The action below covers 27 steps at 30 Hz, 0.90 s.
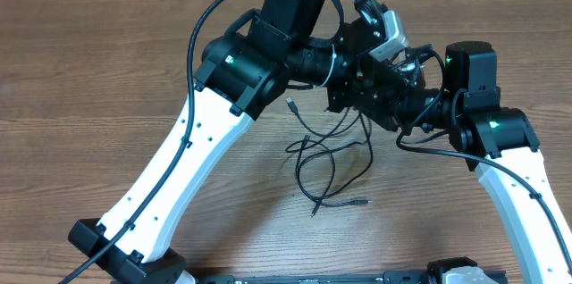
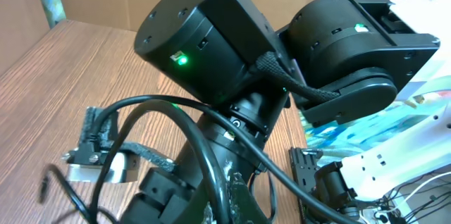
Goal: Untangle cables
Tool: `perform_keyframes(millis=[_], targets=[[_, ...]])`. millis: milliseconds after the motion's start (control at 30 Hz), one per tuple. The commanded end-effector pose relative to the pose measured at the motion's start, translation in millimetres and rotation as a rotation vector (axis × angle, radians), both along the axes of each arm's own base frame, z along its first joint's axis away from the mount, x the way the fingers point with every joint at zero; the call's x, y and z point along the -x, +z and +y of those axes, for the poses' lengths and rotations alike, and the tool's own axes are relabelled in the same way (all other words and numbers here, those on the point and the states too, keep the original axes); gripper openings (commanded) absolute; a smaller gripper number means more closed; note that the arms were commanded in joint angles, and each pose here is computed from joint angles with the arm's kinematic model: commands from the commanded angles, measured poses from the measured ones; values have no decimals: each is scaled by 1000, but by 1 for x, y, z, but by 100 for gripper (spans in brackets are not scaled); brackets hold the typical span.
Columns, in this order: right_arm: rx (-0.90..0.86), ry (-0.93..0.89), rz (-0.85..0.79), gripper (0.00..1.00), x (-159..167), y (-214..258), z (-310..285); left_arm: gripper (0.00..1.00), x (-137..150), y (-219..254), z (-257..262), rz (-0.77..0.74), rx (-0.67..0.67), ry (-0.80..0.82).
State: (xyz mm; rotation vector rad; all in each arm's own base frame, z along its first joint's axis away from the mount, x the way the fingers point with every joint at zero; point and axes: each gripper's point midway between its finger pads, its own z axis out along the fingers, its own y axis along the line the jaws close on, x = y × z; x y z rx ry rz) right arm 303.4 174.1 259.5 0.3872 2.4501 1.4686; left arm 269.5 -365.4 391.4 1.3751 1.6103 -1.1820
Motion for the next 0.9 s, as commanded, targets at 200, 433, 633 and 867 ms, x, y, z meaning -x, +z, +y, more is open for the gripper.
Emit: perform_keyframes(millis=[200,433,633,867], targets=[[32,-31,-25,29,-7,1,-5,4,17,7,-8,-45,28,-77],[60,-59,-21,8,-10,-3,-9,4,22,9,-8,-44,44,-109],[62,-60,-17,4,-9,-4,-10,4,19,7,-8,-50,34,-90],[61,-96,-14,4,-15,-4,-21,4,5,5,4,-17,21,-40]])
